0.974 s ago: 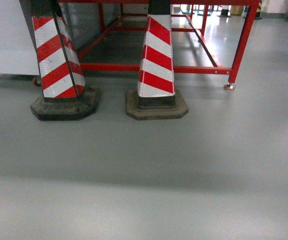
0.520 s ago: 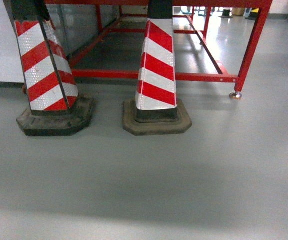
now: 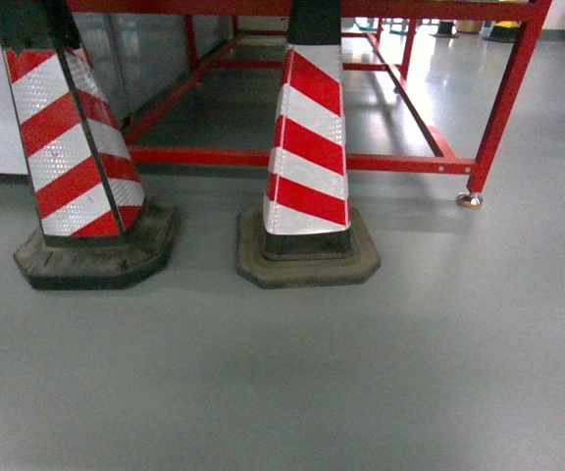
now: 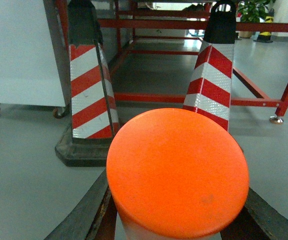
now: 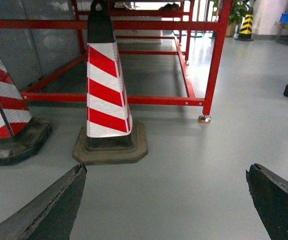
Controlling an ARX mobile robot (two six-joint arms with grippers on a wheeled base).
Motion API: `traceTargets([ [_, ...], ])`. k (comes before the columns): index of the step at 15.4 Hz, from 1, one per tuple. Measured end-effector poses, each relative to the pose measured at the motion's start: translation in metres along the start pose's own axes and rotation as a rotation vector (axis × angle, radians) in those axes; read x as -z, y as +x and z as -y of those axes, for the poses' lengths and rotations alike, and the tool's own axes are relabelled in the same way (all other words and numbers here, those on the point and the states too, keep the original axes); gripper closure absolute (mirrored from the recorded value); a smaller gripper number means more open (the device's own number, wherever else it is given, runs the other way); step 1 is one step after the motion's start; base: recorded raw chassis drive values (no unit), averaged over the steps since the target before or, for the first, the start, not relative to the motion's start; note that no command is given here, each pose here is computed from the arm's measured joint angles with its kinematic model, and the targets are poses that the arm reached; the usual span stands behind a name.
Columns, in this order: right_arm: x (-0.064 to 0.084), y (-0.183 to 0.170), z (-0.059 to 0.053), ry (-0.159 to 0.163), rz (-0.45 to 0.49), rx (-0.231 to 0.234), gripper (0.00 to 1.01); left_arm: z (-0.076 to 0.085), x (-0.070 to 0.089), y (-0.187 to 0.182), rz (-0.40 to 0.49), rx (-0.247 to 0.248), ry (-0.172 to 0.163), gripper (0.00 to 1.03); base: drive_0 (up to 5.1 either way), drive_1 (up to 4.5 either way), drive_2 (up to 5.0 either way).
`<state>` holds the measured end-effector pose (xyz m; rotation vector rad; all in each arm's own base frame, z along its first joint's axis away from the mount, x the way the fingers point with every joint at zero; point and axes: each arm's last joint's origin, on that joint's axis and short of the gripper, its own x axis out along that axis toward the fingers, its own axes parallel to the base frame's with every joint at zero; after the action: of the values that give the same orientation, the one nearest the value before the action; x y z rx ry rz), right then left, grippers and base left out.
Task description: Pick capacitor and pack into box
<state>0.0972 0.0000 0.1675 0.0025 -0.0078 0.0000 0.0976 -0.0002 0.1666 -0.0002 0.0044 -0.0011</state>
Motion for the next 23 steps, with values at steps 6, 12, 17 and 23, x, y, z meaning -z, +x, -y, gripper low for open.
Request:
traceTargets([
  [6, 0.0006, 0.0000, 0.0000, 0.000, -0.006, 0.000, 0.03, -0.0001, 0.0001, 0.0000, -0.001, -0.003, 0.000, 0.59, 1.6, 2.99, -4.4],
  [12, 0.0004, 0.0000, 0.0000, 0.000, -0.005, 0.001, 0.03, 0.0000, 0.0001, 0.0000, -0.001, 0.001, 0.000, 0.59, 2.9, 2.00, -5.0],
  [17, 0.0004, 0.0000, 0.0001, 0.000, -0.005, 0.002, 0.03, 0.0000, -0.0005, 0.0000, 0.005, -0.001, 0.000, 0.59, 2.5, 2.33, -5.1],
  [23, 0.0004, 0.0000, 0.0000, 0.000, -0.004, 0.000, 0.03, 0.0000, -0.0002, 0.0000, 0.002, 0.001, 0.000, 0.59, 2.5, 2.37, -5.1],
])
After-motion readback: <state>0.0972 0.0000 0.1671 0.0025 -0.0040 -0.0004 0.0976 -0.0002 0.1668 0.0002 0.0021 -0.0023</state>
